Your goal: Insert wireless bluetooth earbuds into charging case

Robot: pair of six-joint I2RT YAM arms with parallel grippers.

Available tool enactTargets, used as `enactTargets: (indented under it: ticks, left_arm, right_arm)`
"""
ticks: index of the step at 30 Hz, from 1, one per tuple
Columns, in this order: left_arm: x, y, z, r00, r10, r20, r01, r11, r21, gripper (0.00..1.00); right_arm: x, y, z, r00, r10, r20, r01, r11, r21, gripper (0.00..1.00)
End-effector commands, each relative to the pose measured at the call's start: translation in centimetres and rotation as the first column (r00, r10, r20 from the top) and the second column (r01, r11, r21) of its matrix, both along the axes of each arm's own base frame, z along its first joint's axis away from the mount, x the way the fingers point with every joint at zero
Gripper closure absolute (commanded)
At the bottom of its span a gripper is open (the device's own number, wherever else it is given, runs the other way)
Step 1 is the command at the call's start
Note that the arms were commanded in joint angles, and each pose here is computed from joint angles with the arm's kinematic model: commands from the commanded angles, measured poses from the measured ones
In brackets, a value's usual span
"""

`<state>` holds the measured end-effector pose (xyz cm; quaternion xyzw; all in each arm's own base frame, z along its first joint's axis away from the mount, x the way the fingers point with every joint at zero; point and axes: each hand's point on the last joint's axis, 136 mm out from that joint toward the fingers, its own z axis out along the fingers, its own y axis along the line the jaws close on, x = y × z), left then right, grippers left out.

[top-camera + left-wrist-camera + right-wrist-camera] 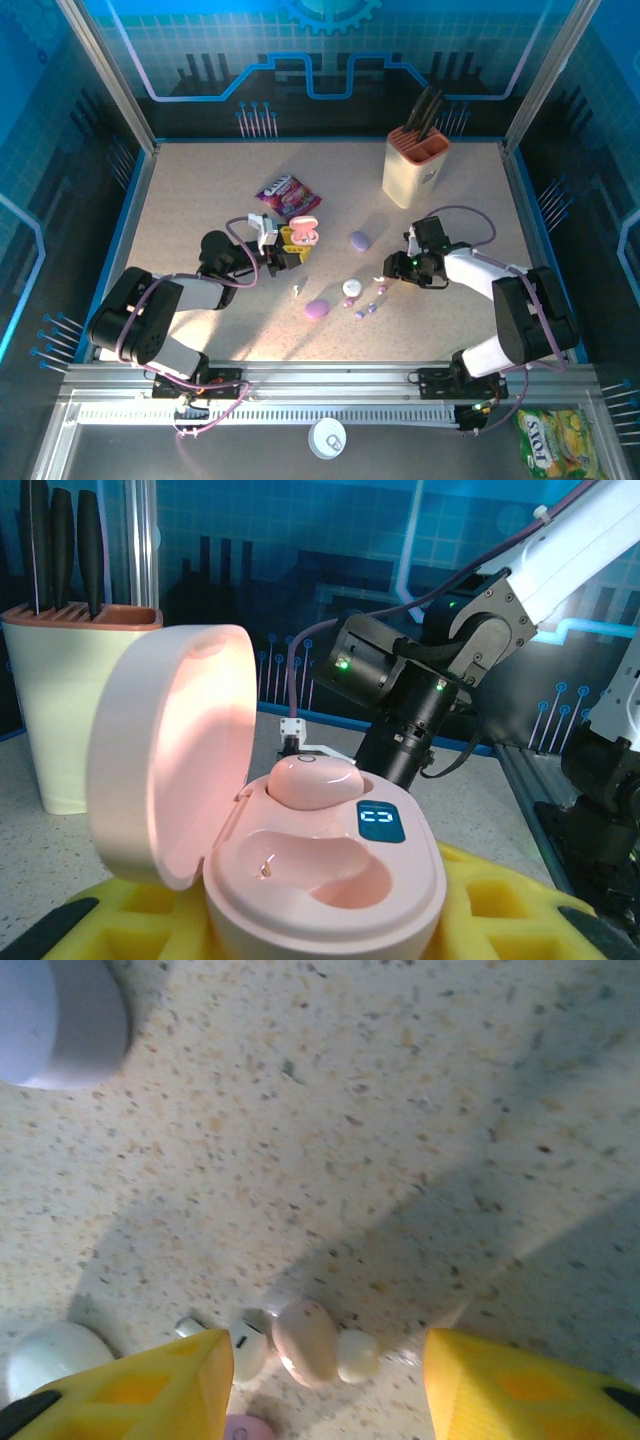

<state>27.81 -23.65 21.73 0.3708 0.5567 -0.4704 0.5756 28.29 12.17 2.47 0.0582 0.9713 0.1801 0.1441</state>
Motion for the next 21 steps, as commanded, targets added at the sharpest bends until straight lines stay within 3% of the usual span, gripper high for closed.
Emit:
enactTargets:
  ticks: [1,3,5,10,18,21]
  left_arm:
    - [0.2,0.5,-0.1,0.999,0.029,0.035,-0.029,1.000,0.002,0.64]
    - [0.6,1.1,-0.6,0.998,0.052,0.027,-0.053,0.999,0.007,0.64]
    - [0.7,1.4,-0.8,0.997,0.067,0.028,-0.067,0.998,0.011,0.64]
    - [0.8,2.0,-0.6,0.996,0.085,0.036,-0.085,0.996,0.010,0.64]
    - [0.7,2.2,-0.8,0.996,0.084,0.032,-0.085,0.996,0.013,0.64]
    - [0.5,2.3,-0.9,0.996,0.086,0.037,-0.087,0.996,0.016,0.64]
  right_arm:
    - [0.1,-1.6,1.7,0.998,0.056,0.028,-0.048,0.970,-0.240,0.46]
    - [0.2,-2.4,2.3,0.997,0.069,0.033,-0.053,0.934,-0.354,0.46]
    - [0.2,-1.8,2.8,0.994,0.104,0.036,-0.082,0.917,-0.390,0.47]
    - [0.2,-1.4,3.6,0.987,0.162,-0.012,-0.140,0.809,-0.572,0.50]
    - [0.2,-0.4,3.1,0.964,0.234,-0.128,-0.254,0.661,-0.706,0.63]
    - [0.0,0.2,2.2,0.951,0.251,-0.182,-0.303,0.633,-0.713,0.66]
